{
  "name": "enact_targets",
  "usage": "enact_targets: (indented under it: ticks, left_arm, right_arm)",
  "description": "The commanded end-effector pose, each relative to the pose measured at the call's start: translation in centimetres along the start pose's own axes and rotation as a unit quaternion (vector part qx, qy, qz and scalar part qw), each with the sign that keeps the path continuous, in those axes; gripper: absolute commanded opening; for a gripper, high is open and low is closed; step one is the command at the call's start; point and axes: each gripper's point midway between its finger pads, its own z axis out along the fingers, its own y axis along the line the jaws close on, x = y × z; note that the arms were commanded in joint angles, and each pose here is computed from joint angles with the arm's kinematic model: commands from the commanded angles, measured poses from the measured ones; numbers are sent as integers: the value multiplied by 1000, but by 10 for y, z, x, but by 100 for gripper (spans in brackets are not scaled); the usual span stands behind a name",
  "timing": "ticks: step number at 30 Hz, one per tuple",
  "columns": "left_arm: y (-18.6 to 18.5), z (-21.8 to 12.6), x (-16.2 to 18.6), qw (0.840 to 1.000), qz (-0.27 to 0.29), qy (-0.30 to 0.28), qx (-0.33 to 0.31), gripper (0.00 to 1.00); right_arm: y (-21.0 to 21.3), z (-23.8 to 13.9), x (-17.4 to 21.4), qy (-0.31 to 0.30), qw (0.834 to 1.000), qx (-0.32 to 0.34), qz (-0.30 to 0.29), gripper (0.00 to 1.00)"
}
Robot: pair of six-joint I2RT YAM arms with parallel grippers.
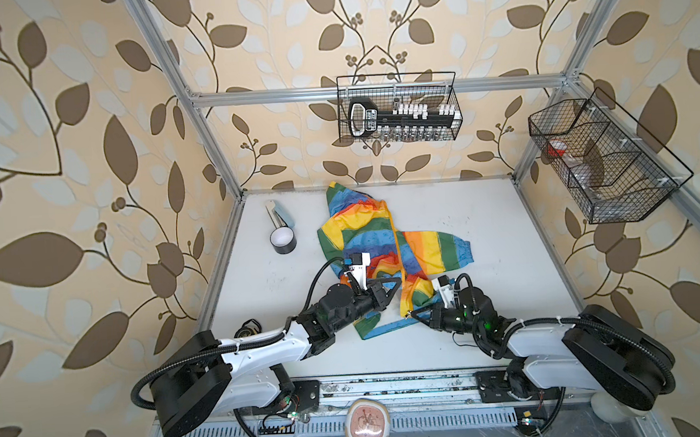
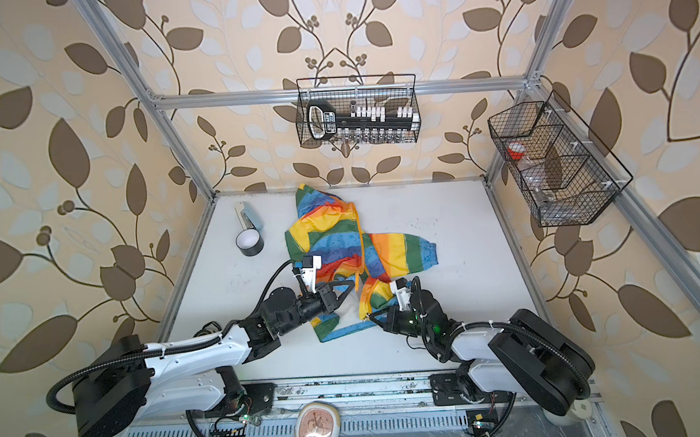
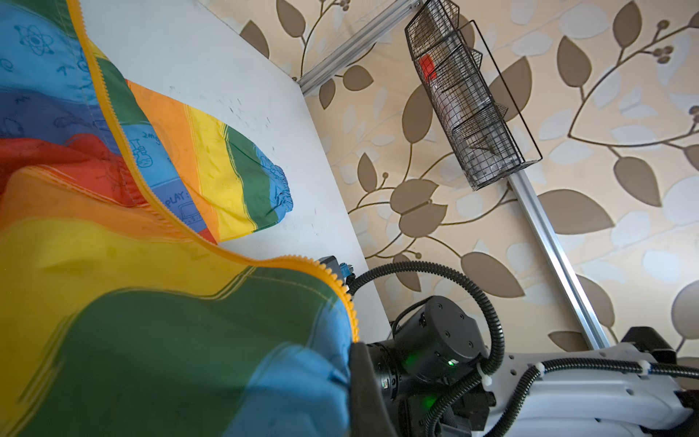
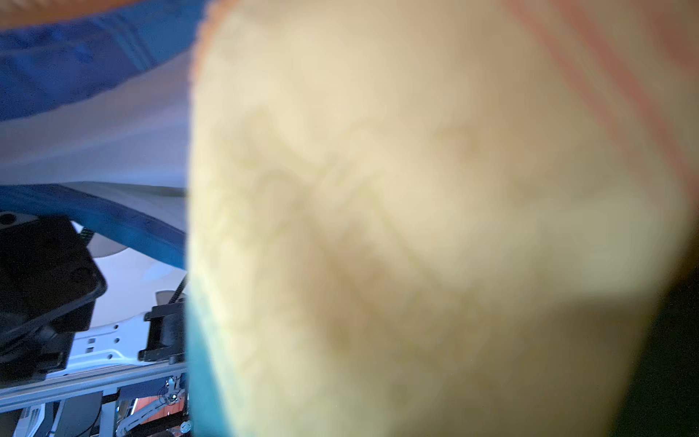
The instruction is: Zip up the jacket
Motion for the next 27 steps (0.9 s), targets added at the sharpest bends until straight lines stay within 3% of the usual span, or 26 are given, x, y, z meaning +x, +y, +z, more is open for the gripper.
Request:
enact_targets:
  ticks: [1, 10, 16, 19, 22, 25, 27]
  left_arm:
    - [-23, -5, -29, 999, 36, -17, 12, 0]
    - [-26, -7, -72, 990, 104, -10, -99, 0]
    - [-55, 7, -77, 982, 183, 17, -46, 0]
    - [-62, 3, -91, 976, 209, 4, -62, 0]
    - [-60, -3, -106, 975, 203, -22, -86, 0]
    - [-62, -4, -114, 977, 195, -65, -51, 0]
    - [-60, -4, -121, 981, 167, -98, -27, 0]
  right_arm:
    - [35, -4, -31, -60, 997, -42, -35, 0]
    - [75, -33, -95, -184, 972, -47, -141, 0]
    - [85, -31, -119, -185, 964, -56, -184, 0]
    - [91, -34, -133, -203, 957, -54, -199, 0]
    - [106, -36, -143, -210, 953, -80, -201, 0]
    - [117, -27, -152, -185, 958, -101, -192, 0]
    - [136, -26, -154, -181, 949, -153, -207, 0]
